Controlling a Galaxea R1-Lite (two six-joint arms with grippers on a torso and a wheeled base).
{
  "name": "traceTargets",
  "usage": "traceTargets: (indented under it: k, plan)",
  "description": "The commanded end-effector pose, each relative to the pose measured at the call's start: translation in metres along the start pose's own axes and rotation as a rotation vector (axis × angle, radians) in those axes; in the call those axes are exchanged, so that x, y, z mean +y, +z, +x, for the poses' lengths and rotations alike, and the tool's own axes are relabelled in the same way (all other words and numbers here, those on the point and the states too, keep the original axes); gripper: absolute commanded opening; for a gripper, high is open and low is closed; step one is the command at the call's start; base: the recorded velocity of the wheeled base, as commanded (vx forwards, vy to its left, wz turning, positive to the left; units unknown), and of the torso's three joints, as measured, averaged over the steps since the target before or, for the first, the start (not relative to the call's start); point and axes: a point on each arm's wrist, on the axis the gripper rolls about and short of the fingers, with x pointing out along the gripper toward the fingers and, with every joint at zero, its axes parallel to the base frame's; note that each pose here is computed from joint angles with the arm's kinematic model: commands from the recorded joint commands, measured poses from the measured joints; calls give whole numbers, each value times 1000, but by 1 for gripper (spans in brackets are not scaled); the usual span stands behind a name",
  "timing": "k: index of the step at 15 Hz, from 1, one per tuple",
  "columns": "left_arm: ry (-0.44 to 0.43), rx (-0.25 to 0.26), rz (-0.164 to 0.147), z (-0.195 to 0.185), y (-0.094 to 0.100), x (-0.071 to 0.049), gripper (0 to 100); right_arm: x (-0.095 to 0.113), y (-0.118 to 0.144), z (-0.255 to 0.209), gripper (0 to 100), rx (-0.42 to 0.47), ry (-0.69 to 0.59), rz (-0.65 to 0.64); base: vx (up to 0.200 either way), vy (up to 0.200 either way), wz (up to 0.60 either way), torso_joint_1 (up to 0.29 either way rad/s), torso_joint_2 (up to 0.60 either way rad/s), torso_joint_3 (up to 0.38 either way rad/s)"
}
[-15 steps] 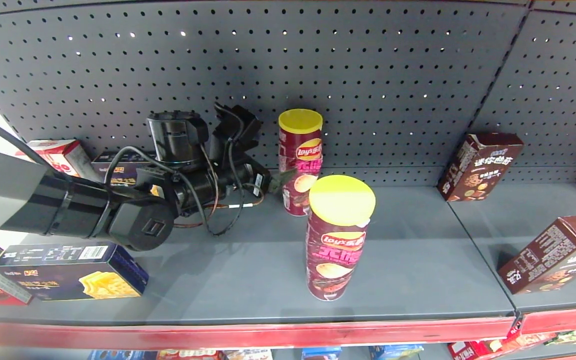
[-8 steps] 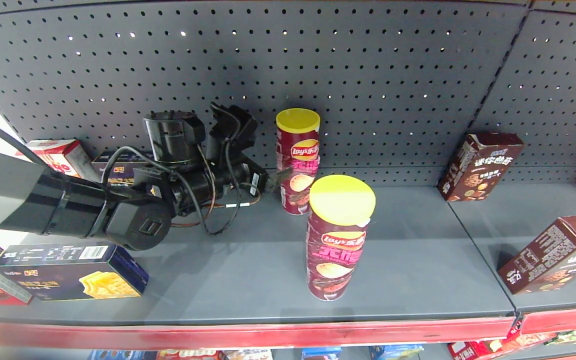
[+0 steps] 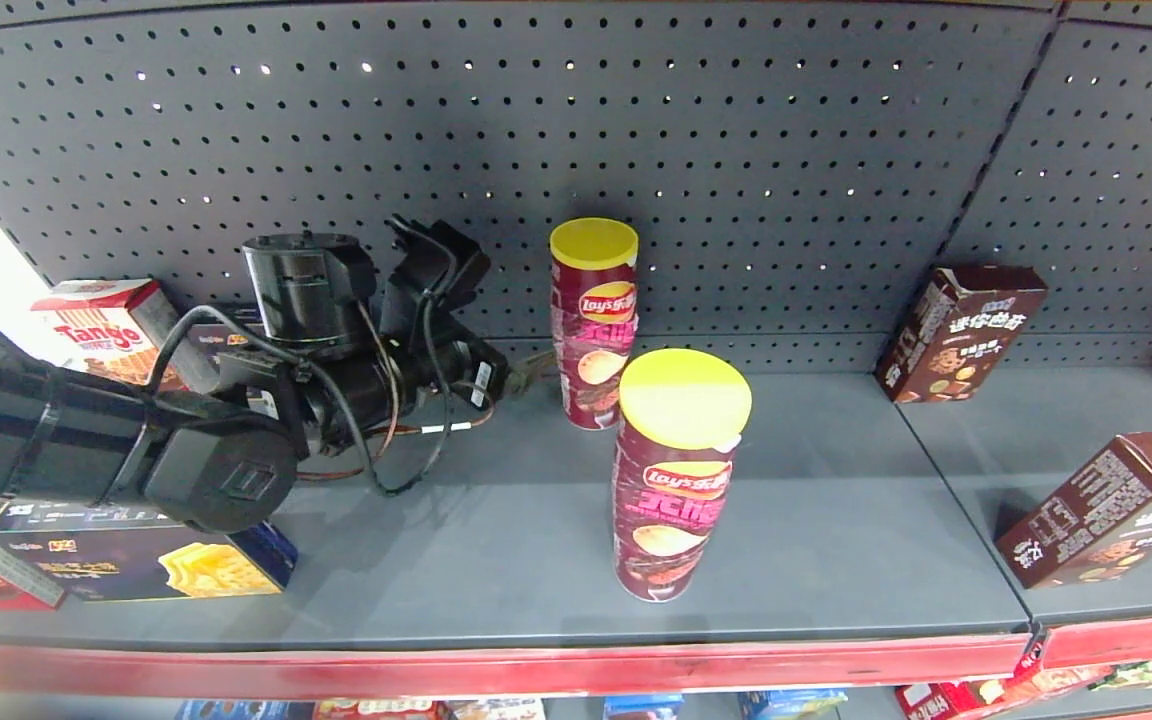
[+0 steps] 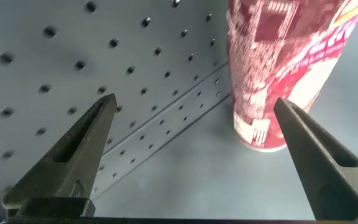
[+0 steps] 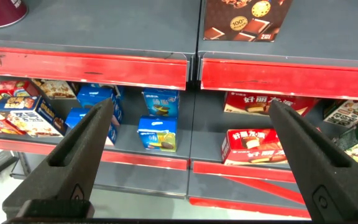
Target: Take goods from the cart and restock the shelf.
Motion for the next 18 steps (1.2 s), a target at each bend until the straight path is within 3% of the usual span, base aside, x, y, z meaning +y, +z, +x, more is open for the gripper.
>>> traceTargets:
  k: [1, 3, 7, 18]
  plan:
    - [15, -4, 3, -6, 4, 2, 100, 0, 0, 0, 100, 1, 2, 0, 0, 0, 0, 0, 0, 0]
    - [57, 15, 4, -5, 2, 6, 100, 0, 0, 0, 100, 1, 0, 0, 0, 0, 0, 0, 0, 0]
    - [98, 114, 23, 7, -17, 4, 100, 0, 0, 0, 100, 1, 2, 0, 0, 0, 0, 0, 0, 0]
    - [48, 111, 27, 35, -23, -14, 100, 0, 0, 0, 100, 1, 0, 0, 0, 0, 0, 0, 0, 0]
